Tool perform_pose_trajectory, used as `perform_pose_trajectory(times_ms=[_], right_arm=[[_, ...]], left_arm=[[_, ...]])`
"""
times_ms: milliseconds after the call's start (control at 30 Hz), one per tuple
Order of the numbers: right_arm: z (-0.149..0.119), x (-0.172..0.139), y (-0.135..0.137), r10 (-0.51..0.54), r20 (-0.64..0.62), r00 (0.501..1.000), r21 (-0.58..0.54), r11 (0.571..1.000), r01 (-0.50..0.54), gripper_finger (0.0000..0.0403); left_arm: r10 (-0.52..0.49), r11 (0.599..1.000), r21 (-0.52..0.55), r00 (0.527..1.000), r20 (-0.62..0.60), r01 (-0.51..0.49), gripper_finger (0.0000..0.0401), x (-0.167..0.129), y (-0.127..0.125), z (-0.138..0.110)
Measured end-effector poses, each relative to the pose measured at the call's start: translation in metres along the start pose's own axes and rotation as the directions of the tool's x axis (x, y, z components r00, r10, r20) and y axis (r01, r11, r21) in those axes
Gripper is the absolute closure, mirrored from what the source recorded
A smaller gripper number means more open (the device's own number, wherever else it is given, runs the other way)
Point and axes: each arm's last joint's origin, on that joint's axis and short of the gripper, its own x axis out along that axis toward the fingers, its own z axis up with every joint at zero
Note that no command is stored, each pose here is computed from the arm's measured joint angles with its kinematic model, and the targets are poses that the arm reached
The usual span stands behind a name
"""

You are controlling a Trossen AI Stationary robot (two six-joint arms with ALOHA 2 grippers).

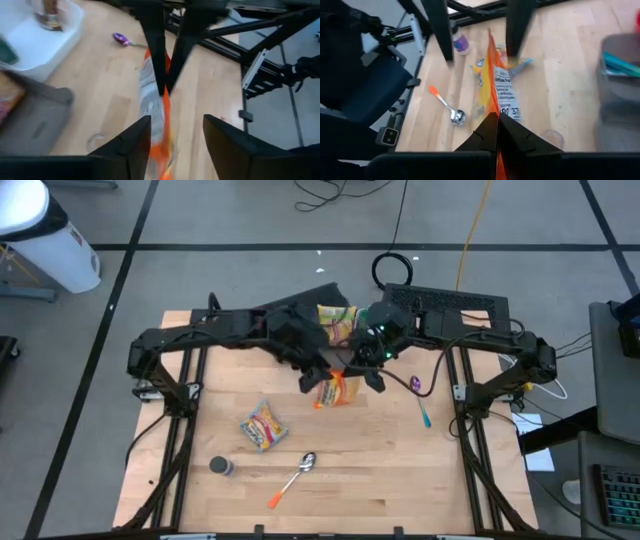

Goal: Pick & Place Food Item
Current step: Put the orange noodle pack into the right black bin

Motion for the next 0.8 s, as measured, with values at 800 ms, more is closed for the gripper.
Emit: perform_pose_trajectory(times_ms=[800], right_arm=[[-0.015, -0.024, -0.059, -0.225, 0.004, 0.974, 0.193, 0.956, 0.22, 0.0403]], left_arm=[[0.118, 0.987, 0.061, 0.931, 0.346, -0.148, 0.023, -0.119, 0.005, -0.065]])
